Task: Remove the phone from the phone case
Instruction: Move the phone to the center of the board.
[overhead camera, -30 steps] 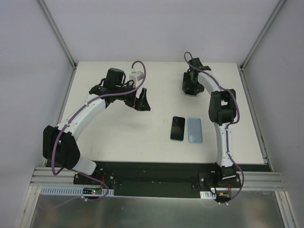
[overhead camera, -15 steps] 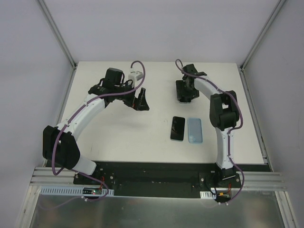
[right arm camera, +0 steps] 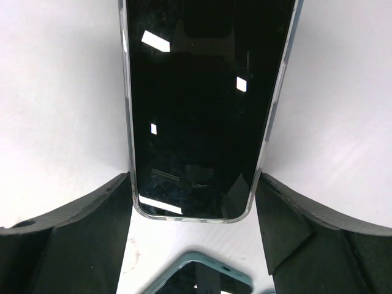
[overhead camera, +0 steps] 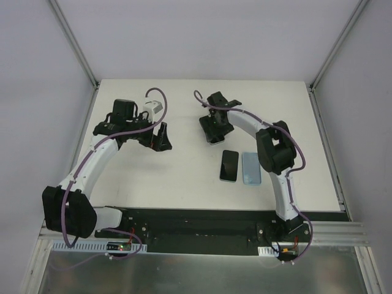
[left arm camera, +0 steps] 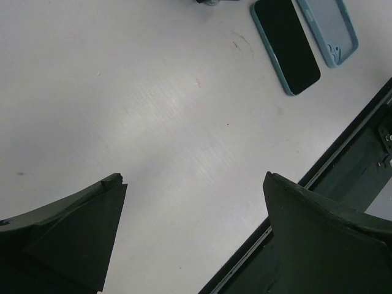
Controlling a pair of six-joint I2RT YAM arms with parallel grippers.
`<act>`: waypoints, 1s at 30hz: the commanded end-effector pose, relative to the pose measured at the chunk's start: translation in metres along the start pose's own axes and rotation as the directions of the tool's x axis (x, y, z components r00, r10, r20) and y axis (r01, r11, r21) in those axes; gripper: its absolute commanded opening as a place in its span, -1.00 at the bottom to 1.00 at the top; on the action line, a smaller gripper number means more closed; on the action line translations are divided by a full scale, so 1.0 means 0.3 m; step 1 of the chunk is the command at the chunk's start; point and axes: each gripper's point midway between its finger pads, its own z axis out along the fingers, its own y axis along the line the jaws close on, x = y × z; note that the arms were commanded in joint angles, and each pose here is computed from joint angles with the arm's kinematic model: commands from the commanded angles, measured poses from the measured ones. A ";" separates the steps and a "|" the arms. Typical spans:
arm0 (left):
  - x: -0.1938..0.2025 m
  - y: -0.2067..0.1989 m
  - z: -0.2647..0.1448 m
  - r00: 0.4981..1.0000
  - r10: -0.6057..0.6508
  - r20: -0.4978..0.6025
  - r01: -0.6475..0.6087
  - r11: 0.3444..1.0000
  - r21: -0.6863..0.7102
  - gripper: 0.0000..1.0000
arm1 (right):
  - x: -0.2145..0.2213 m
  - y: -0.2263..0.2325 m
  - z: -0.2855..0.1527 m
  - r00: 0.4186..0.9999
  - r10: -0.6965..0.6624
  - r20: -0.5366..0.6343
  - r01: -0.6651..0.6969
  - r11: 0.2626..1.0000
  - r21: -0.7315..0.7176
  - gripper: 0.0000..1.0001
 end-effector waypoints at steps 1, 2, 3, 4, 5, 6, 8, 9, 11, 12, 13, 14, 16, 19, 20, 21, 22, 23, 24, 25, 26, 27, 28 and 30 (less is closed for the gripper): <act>0.031 0.017 -0.109 0.998 0.041 0.042 -0.039 0.998 -0.047 0.98 | 0.042 0.274 -0.046 0.985 -0.173 -0.011 0.167 0.966 -0.198 -0.13; 0.038 0.028 -0.133 0.998 0.041 0.055 -0.038 0.997 -0.066 0.98 | 0.051 0.312 -0.052 0.979 -0.205 -0.005 0.200 0.956 -0.214 -0.13; 0.039 0.024 -0.163 0.996 0.055 0.071 -0.049 0.996 -0.079 0.98 | 0.069 0.340 -0.053 0.971 -0.238 -0.007 0.231 0.947 -0.225 -0.13; 0.040 0.025 -0.184 0.995 0.066 0.080 -0.059 0.994 -0.092 0.98 | 0.084 0.372 -0.056 0.964 -0.266 -0.007 0.258 0.938 -0.232 -0.13; 0.046 0.023 -0.204 0.994 0.071 0.083 -0.063 0.993 -0.102 0.98 | 0.102 0.402 -0.065 0.955 -0.296 -0.006 0.286 0.928 -0.239 -0.13; 0.047 0.023 -0.221 0.993 0.074 0.087 -0.064 0.992 -0.111 0.98 | 0.121 0.432 -0.070 0.946 -0.323 -0.007 0.312 0.918 -0.246 -0.13; 0.056 0.018 -0.252 0.993 0.078 0.087 -0.067 0.990 -0.125 0.98 | 0.165 0.469 -0.078 0.930 -0.367 -0.016 0.351 0.902 -0.253 -0.13; 0.057 0.019 -0.266 0.993 0.076 0.091 -0.064 0.989 -0.133 0.98 | 0.185 0.487 -0.087 0.924 -0.382 -0.019 0.365 0.895 -0.256 -0.13; 0.058 0.013 -0.293 0.992 0.078 0.100 -0.063 0.987 -0.145 0.98 | 0.233 0.511 -0.095 0.912 -0.410 -0.031 0.389 0.885 -0.257 -0.12; 0.059 0.011 -0.302 0.991 0.079 0.104 -0.063 0.987 -0.150 0.98 | 0.254 0.518 -0.102 0.907 -0.419 -0.036 0.397 0.881 -0.256 -0.12; 0.056 0.006 -0.315 0.991 0.083 0.108 -0.066 0.985 -0.157 0.98 | 0.276 0.521 -0.105 0.903 -0.428 -0.043 0.404 0.879 -0.253 -0.11; 0.054 0.006 -0.324 0.990 0.087 0.110 -0.068 0.984 -0.164 0.98 | 0.306 0.514 -0.103 0.900 -0.431 -0.063 0.404 0.880 -0.250 -0.11; 0.044 0.008 -0.344 0.989 0.094 0.113 -0.072 0.980 -0.187 0.98 | 0.347 0.509 -0.116 0.896 -0.436 -0.082 0.405 0.879 -0.252 -0.10; 0.031 0.011 -0.360 0.988 0.102 0.117 -0.077 0.977 -0.201 0.98 | 0.400 0.487 -0.139 0.890 -0.446 -0.099 0.412 0.877 -0.248 -0.01; 0.022 0.011 -0.365 0.987 0.107 0.123 -0.080 0.975 -0.206 0.98 | 0.411 0.478 -0.144 0.889 -0.448 -0.097 0.416 0.876 -0.244 0.04; 0.017 0.011 -0.367 0.986 0.110 0.124 -0.083 0.975 -0.205 0.98 | 0.419 0.468 -0.146 0.888 -0.451 -0.093 0.420 0.876 -0.235 0.12; 0.012 0.011 -0.366 0.986 0.109 0.124 -0.083 0.976 -0.202 0.98 | 0.423 0.464 -0.151 0.887 -0.454 -0.087 0.426 0.875 -0.230 0.24; 0.006 0.010 -0.366 0.986 0.111 0.126 -0.084 0.976 -0.199 0.98 | 0.425 0.459 -0.155 0.885 -0.458 -0.080 0.432 0.874 -0.220 0.38; 0.002 0.013 -0.362 0.987 0.102 0.123 -0.077 0.978 -0.196 0.98 | 0.425 0.458 -0.157 0.885 -0.459 -0.074 0.435 0.874 -0.219 0.44; -0.005 0.013 -0.361 0.987 0.101 0.124 -0.075 0.978 -0.193 0.98 | 0.423 0.459 -0.159 0.885 -0.461 -0.068 0.438 0.872 -0.217 0.52; -0.007 0.011 -0.359 0.987 0.097 0.125 -0.072 0.980 -0.186 0.98 | 0.416 0.462 -0.159 0.886 -0.459 -0.060 0.437 0.873 -0.215 0.63; -0.012 0.010 -0.359 0.988 0.094 0.126 -0.070 0.981 -0.183 0.98 | 0.409 0.462 -0.157 0.887 -0.457 -0.058 0.437 0.874 -0.213 0.68; -0.014 0.011 -0.356 0.988 0.093 0.126 -0.069 0.981 -0.179 0.98 | 0.404 0.466 -0.154 0.888 -0.456 -0.057 0.436 0.875 -0.212 0.73; -0.019 0.010 -0.359 0.987 0.094 0.128 -0.070 0.981 -0.180 0.98 | 0.383 0.475 -0.148 0.889 -0.455 -0.048 0.437 0.876 -0.206 0.79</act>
